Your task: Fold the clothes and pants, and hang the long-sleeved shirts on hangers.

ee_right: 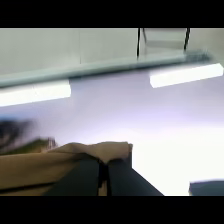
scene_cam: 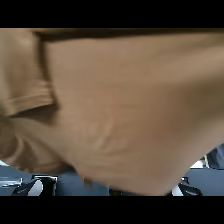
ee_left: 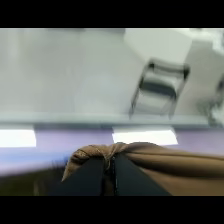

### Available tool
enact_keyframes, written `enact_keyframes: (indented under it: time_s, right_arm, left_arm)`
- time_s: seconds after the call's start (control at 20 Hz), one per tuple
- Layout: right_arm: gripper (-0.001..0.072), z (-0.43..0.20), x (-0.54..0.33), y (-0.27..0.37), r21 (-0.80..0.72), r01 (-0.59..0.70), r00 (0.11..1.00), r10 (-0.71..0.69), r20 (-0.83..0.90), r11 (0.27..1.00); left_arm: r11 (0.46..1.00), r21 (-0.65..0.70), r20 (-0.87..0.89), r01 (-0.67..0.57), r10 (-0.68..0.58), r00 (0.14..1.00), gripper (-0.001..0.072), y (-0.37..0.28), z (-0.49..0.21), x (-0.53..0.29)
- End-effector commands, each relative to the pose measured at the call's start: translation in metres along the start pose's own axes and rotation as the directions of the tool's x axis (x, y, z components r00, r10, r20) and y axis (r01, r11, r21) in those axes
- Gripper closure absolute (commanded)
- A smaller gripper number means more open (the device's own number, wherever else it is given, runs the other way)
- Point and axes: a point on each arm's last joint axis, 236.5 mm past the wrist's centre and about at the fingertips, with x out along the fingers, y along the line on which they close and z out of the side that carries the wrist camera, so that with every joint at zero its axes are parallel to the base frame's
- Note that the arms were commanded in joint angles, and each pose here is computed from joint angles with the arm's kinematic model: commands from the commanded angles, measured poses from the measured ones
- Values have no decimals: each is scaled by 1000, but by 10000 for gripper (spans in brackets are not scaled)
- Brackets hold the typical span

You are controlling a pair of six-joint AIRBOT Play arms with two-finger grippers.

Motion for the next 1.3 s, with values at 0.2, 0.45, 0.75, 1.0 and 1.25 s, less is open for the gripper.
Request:
enact_keyframes:
  time_s: [0.2,0.45,0.75,1.0,1.25]
  right_arm:
    - [676,-274,216,-35,264,52,648,169,-743,963]
    - [676,-323,324,-18,344,30,700,226,-677,938]
    - [676,-209,400,-33,363,15,970,74,-230,931]
    - [675,-273,419,-20,405,47,916,122,-382,913]
    - [675,-256,400,-38,422,64,905,126,-407,904]
  left_arm:
    - [917,-377,-621,-132,-145,770,684,95,-320,168]
    - [837,-487,-636,-249,-145,758,683,133,-420,248]
    - [858,-473,-482,-200,-62,874,683,167,-369,322]
    - [857,-470,-535,-211,-87,841,683,156,-411,343]
    - [866,-471,-538,-169,-131,833,684,150,-387,327]
